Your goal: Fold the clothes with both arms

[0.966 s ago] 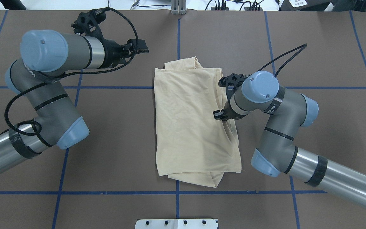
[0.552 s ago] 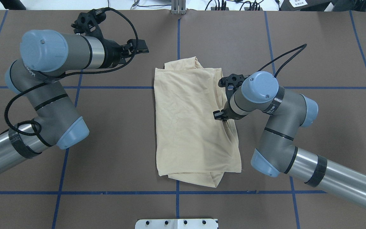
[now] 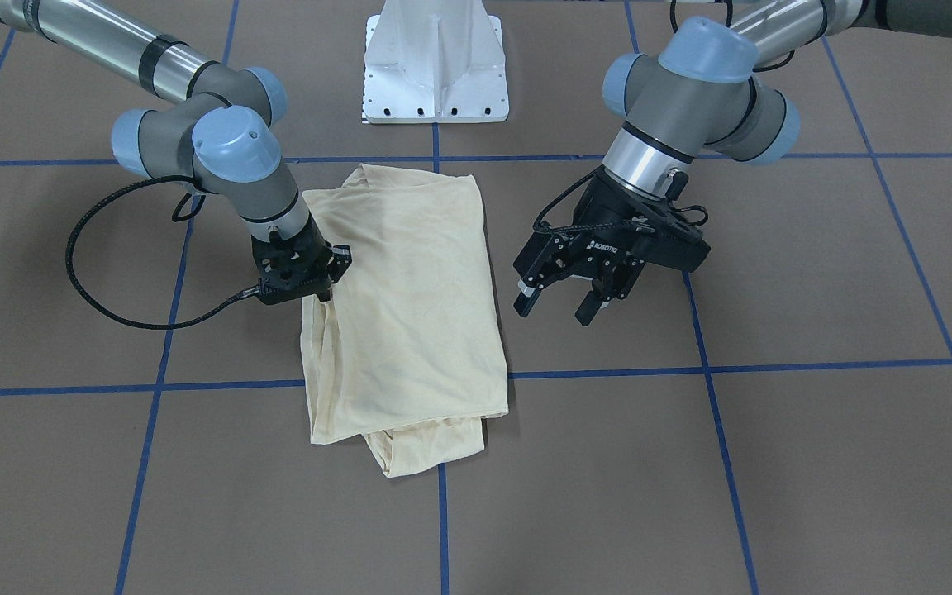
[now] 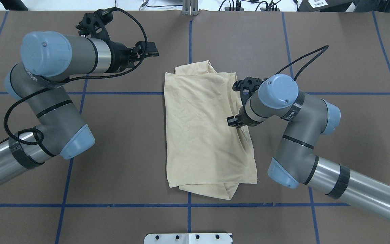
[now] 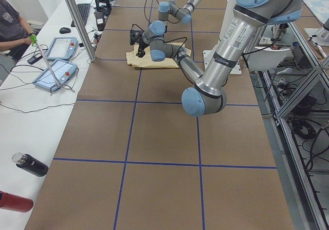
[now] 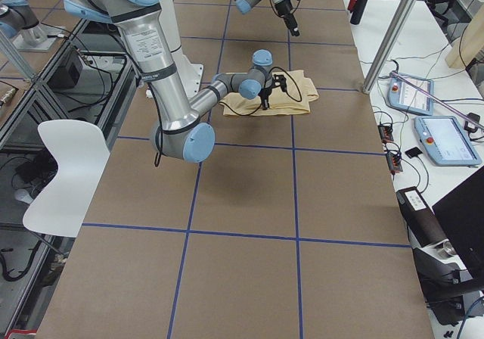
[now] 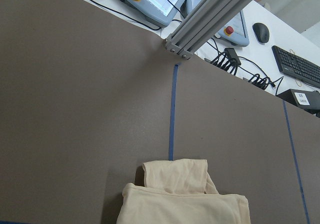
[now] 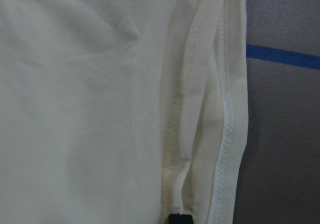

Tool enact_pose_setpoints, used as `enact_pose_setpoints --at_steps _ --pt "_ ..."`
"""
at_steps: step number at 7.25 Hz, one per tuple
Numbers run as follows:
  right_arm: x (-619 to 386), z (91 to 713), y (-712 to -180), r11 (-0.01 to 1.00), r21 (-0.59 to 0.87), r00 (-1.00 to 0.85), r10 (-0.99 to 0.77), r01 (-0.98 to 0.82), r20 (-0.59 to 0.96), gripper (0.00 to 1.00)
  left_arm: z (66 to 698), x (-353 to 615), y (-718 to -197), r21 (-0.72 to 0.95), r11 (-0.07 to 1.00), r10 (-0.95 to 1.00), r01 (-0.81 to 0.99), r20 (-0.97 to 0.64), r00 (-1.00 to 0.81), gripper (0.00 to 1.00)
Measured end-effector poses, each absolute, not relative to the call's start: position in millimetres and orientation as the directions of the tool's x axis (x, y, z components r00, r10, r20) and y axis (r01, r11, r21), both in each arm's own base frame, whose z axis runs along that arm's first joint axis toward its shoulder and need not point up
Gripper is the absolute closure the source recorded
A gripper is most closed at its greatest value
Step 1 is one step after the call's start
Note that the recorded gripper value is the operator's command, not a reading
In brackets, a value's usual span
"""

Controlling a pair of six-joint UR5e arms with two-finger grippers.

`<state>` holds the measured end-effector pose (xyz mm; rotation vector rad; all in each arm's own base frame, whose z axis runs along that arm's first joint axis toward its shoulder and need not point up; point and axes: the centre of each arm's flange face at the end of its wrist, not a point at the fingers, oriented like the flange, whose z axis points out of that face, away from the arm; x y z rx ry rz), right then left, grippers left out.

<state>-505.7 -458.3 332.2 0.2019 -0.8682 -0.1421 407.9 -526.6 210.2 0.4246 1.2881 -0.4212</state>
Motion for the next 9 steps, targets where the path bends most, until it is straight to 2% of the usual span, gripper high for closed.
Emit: enact_pose_setpoints --at_steps 3,4,6,9 --pt "-485 331 -469 0.974 0.226 0.627 -0.195 0.030 0.754 1.00 210 408 -527 0.067 0.849 -0.063 0.524 -0.972 0.226 0.00" --pt "-481 337 -469 0.975 0.222 0.630 -0.192 0.032 0.752 0.84 210 408 -527 0.067 0.849 -0.063 0.524 -0.972 0.226 0.00" --pt "-476 348 -468 0.976 0.217 0.638 -0.190 0.037 0.746 0.00 209 408 -526 0.066 0.849 -0.063 0.524 -0.973 0.224 0.00" --pt "-470 349 -468 0.973 0.227 0.633 -0.198 0.036 0.748 0.00 209 408 -526 0.066 0.849 -0.063 0.524 -0.973 0.223 0.00"
